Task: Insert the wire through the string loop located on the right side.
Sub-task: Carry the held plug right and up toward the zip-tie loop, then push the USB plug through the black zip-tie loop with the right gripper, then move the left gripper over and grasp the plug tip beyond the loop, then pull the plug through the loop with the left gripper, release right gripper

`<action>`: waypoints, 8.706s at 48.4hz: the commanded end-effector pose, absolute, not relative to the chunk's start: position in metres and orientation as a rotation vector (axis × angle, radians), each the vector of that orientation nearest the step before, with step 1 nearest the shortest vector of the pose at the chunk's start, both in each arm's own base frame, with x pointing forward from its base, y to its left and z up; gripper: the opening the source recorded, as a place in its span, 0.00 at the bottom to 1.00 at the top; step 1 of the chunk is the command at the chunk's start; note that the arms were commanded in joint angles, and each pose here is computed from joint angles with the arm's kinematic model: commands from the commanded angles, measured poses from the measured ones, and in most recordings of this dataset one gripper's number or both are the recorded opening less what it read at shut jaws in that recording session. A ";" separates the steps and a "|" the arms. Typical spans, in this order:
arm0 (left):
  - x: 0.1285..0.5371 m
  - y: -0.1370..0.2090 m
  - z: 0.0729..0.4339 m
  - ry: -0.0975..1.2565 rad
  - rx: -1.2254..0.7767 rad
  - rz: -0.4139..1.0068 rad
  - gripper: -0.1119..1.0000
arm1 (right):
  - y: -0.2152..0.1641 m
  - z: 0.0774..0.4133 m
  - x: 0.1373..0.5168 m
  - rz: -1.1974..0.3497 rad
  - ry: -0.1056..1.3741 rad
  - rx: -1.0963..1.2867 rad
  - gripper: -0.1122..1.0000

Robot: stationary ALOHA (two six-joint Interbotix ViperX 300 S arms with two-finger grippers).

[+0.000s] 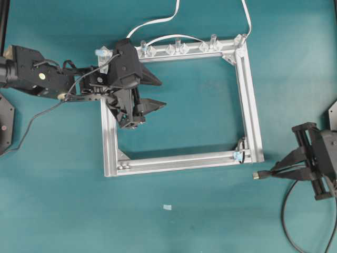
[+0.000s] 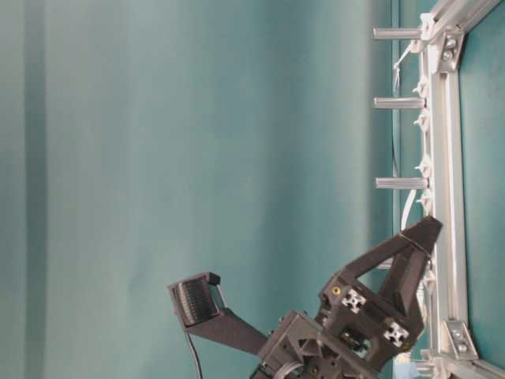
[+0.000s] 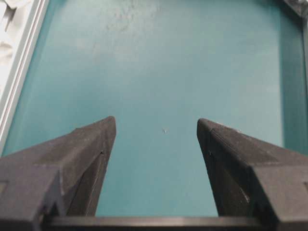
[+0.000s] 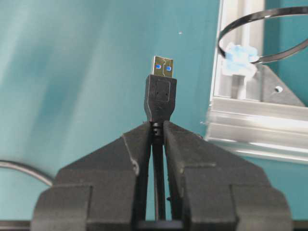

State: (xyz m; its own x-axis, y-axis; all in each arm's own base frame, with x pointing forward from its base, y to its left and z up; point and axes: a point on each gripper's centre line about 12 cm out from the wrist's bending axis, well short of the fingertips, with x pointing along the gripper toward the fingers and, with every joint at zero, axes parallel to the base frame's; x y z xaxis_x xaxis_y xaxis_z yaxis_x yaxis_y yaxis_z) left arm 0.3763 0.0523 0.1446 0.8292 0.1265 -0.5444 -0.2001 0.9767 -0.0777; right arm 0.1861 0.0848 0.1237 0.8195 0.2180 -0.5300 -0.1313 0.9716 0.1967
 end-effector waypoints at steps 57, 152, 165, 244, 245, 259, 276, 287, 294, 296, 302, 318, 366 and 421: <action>0.389 0.046 0.163 0.510 -0.132 0.154 0.71 | 0.047 0.132 0.188 0.064 0.533 0.134 0.21; 0.390 0.043 0.164 0.508 -0.126 0.146 0.71 | 0.063 0.136 0.241 0.029 0.539 0.105 0.21; 0.388 0.035 0.161 0.518 -0.122 0.126 0.71 | 0.064 0.136 0.256 0.007 0.541 0.108 0.21; 0.385 -0.071 0.160 0.600 -0.116 -0.117 0.71 | 0.066 0.137 0.265 0.004 0.538 0.112 0.21; 0.385 -0.071 0.160 0.600 -0.116 -0.117 0.71 | 0.066 0.137 0.265 0.002 0.540 0.114 0.21; 0.413 -0.076 0.156 0.590 -0.118 -0.118 0.71 | 0.066 0.137 0.264 0.005 0.541 0.113 0.21; 0.469 -0.074 0.141 0.570 -0.119 -0.099 0.71 | 0.066 0.137 0.265 0.006 0.541 0.112 0.21; 0.508 -0.056 0.141 0.527 -0.132 -0.058 0.71 | 0.065 0.137 0.264 0.002 0.541 0.113 0.21; 0.520 -0.050 0.142 0.519 -0.132 -0.048 0.71 | 0.066 0.136 0.264 0.004 0.543 0.112 0.21; 0.522 -0.050 0.142 0.524 -0.132 -0.046 0.71 | 0.065 0.136 0.264 0.002 0.542 0.113 0.21; 0.522 -0.051 0.140 0.533 -0.133 -0.047 0.71 | 0.065 0.135 0.263 0.001 0.547 0.111 0.21; 0.520 -0.054 0.138 0.557 -0.130 -0.052 0.71 | 0.064 0.132 0.259 0.002 0.557 0.105 0.21; 0.529 -0.057 0.151 0.544 -0.140 -0.056 0.29 | 0.063 0.128 0.254 0.030 0.542 0.040 0.21; 0.521 -0.065 0.158 0.569 -0.132 -0.072 0.29 | 0.059 0.121 0.247 0.003 0.574 0.075 0.96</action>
